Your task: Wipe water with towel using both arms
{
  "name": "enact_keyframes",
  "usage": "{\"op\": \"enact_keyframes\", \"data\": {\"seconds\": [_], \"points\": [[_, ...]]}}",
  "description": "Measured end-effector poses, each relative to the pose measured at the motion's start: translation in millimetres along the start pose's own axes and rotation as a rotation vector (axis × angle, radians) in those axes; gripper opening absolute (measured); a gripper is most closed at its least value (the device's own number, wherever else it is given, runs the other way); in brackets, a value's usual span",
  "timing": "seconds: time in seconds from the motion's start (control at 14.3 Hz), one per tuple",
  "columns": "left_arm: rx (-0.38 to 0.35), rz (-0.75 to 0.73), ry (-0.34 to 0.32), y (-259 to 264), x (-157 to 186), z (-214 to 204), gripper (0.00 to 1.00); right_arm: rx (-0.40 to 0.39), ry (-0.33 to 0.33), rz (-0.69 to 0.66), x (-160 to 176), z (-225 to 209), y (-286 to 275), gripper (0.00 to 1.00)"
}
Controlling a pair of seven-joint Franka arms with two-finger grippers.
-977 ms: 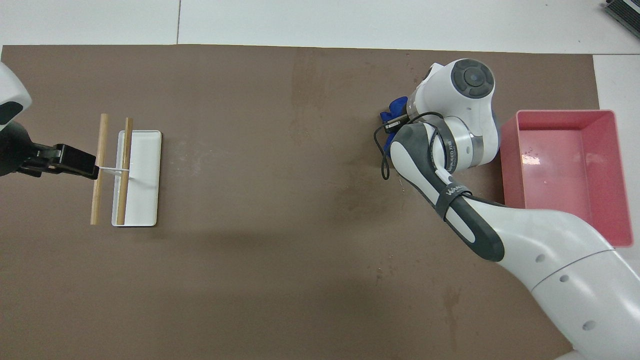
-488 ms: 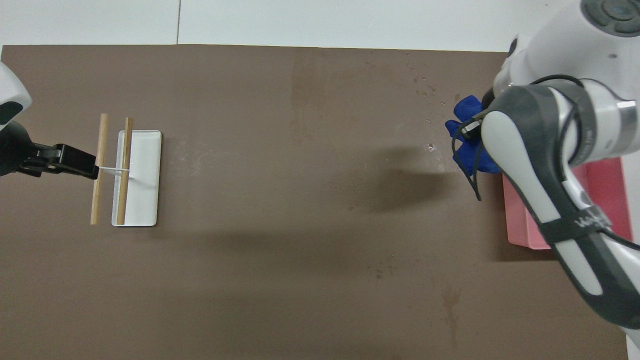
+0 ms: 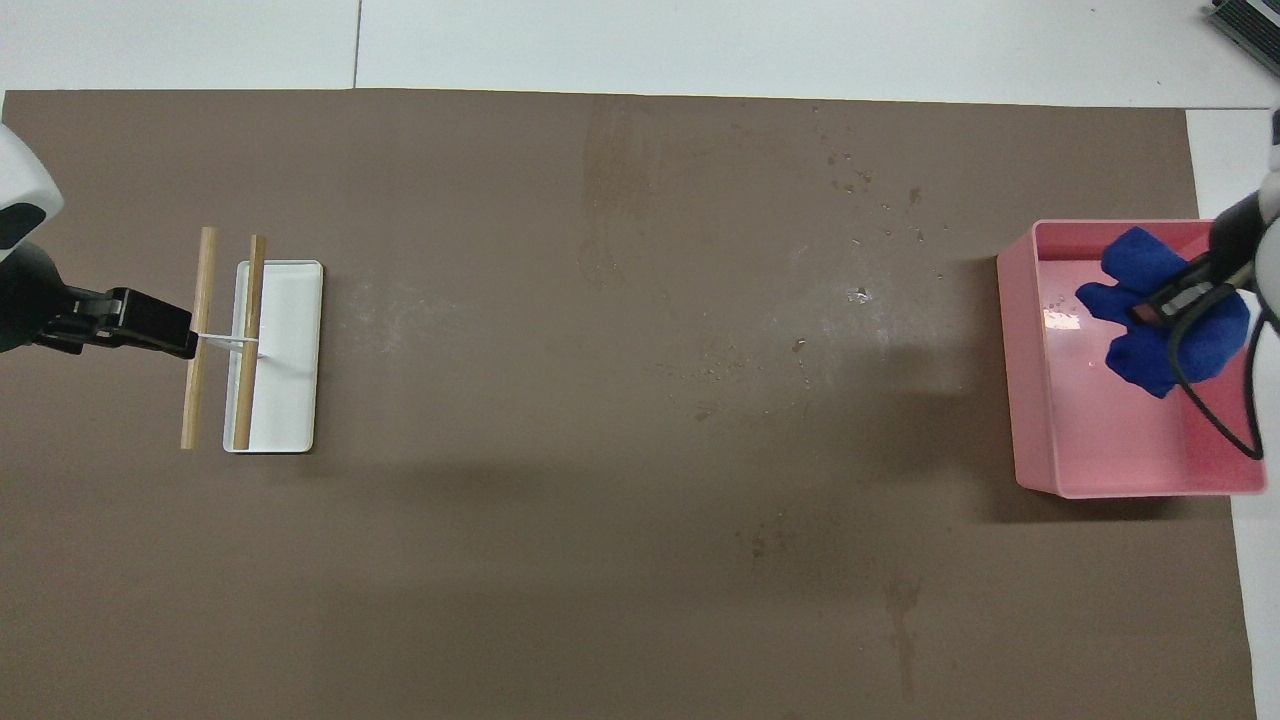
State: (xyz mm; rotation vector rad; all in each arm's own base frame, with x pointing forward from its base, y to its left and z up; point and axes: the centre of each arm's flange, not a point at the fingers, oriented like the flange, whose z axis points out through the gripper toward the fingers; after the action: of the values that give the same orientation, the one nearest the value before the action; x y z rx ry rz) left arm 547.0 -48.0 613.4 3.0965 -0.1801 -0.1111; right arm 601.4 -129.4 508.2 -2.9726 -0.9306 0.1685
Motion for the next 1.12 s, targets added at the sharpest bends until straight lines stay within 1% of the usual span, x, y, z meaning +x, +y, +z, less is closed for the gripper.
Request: {"op": "enact_keyframes", "data": {"seconds": [0.07,0.21,0.28,0.35,0.42,0.56,0.63,0.7,0.77,0.91,0.98,1.12], "points": [[0.0,0.0,0.0,0,0,0,1.0,-0.025,0.023,-0.006,-7,16,7,0.16],[0.0,0.0,0.0,0,0,0,1.0,-0.062,0.051,-0.015,-10,49,2,0.16],[0.0,0.0,0.0,0,0,0,1.0,-0.069,0.057,-0.024,-7,60,-6,0.16],[0.0,0.0,0.0,0,0,0,1.0,-0.074,0.06,-0.028,-5,64,-13,0.19],[0.0,0.0,0.0,0,0,0,1.0,-0.077,0.062,-0.024,-4,64,-17,0.2],[0.0,0.0,0.0,0,0,0,1.0,-0.087,0.069,-0.014,-9,56,-17,0.38],[0.0,0.0,0.0,0,0,0,1.0,-0.092,0.072,-0.01,-12,49,-17,0.51],[0.0,0.0,0.0,0,0,0,1.0,-0.095,0.073,-0.006,-16,41,-19,0.6],[0.0,0.0,0.0,0,0,0,1.0,-0.097,0.071,-0.004,-20,28,-23,0.73],[0.0,0.0,0.0,0,0,0,1.0,-0.093,0.06,0.009,-30,-14,-36,0.93],[0.0,0.0,0.0,0,0,0,1.0,-0.091,0.059,0.042,-35,-43,-47,1.0],[0.0,0.0,0.0,0,0,0,1.0,-0.105,0.074,0.116,-38,-102,-78,1.0]]}}
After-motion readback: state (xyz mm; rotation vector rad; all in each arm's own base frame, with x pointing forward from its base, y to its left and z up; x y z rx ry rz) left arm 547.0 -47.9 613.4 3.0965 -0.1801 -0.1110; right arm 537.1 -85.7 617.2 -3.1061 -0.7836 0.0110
